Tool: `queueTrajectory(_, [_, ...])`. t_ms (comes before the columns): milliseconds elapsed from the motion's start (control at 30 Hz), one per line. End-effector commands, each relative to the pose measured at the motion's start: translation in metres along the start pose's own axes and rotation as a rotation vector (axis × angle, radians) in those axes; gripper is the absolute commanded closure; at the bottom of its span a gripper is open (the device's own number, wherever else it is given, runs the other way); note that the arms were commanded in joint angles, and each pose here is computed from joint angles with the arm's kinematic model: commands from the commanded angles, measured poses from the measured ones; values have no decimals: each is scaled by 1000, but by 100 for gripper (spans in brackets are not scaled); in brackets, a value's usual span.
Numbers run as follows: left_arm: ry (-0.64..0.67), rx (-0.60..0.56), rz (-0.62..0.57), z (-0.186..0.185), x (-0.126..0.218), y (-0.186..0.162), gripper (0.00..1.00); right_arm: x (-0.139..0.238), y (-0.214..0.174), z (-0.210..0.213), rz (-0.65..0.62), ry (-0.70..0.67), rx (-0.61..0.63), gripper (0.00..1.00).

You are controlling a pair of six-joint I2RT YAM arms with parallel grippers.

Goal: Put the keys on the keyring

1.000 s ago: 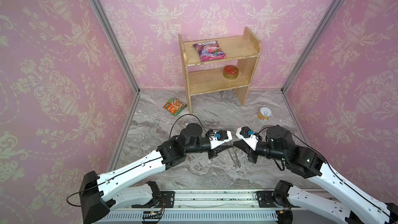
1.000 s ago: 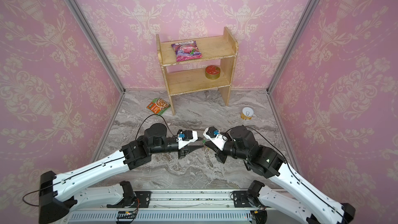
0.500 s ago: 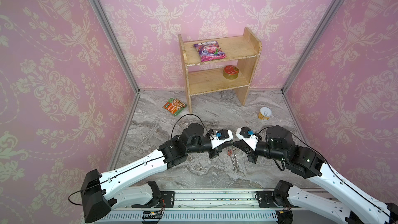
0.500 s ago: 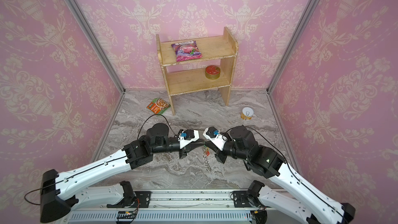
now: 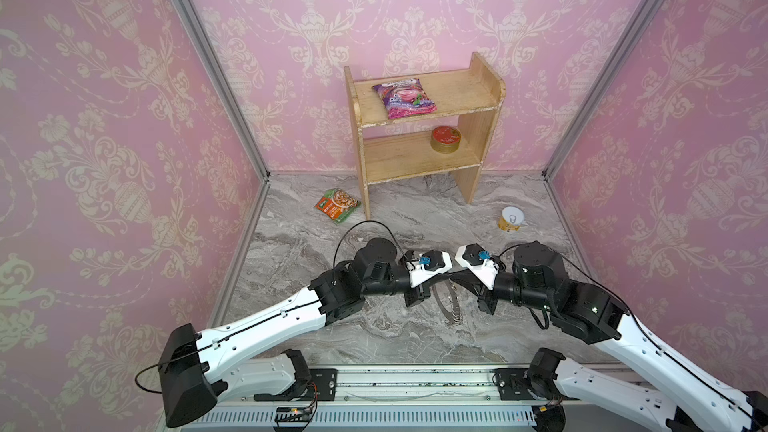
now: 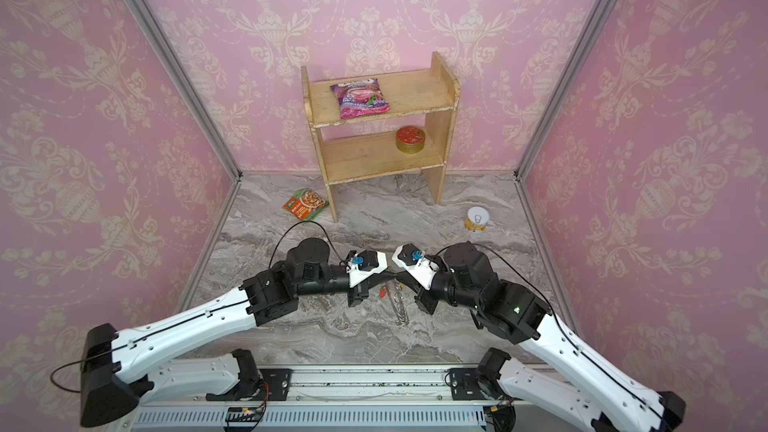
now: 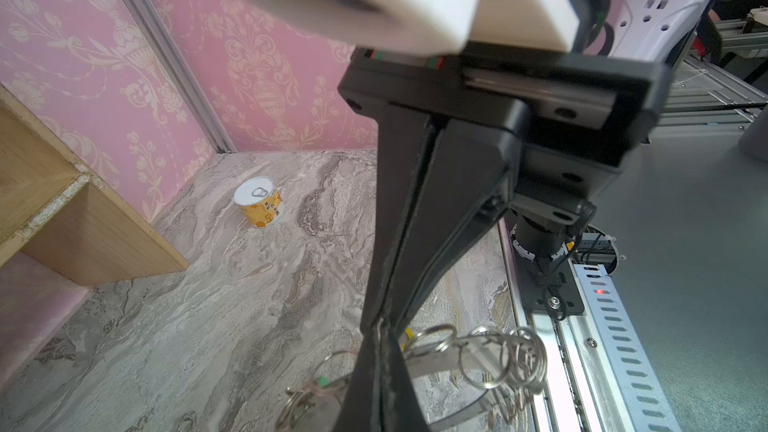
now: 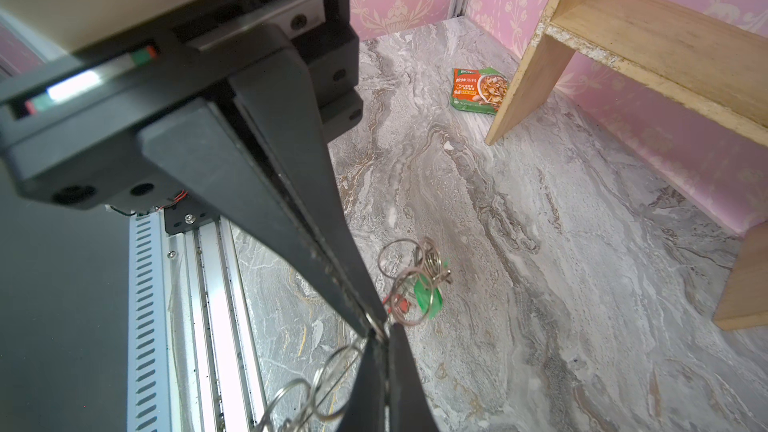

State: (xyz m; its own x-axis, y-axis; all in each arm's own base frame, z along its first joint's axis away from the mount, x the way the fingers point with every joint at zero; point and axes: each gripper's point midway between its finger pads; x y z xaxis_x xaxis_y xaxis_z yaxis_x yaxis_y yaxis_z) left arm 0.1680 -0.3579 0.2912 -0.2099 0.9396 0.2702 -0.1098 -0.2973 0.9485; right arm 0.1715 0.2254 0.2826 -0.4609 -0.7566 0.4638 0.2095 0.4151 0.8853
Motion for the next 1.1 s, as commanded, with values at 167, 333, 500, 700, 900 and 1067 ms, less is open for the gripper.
queueTrajectory(167, [23,0,-27,3,1,8,100,6,21,6,-67,24,16,100])
queueTrajectory(333, [37,-14,-52,4,5,12,100,6,20,5,-62,20,14,98])
queueTrajectory(500, [50,-29,-84,5,11,19,100,11,18,3,-57,4,13,82])
queueTrajectory(700, [68,-42,-116,7,16,27,100,14,16,2,-51,-8,11,69])
queueTrajectory(900, [64,-43,-138,6,19,32,100,18,19,2,-68,-11,17,75])
queueTrajectory(1067, [73,-50,-154,7,21,35,100,19,22,4,-75,1,20,86])
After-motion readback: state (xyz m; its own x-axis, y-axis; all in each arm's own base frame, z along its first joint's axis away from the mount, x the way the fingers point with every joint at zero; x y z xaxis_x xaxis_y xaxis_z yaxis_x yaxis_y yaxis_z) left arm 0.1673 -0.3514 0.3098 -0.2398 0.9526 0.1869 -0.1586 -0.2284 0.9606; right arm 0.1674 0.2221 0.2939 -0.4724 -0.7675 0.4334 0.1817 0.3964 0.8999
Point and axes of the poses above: each gripper's point midway between its finger pads, its own x axis back along the fingers, its own z axis along the line the jaws close on, y = z × x, and after that the axes turned 2 degrees about -x, right-handed
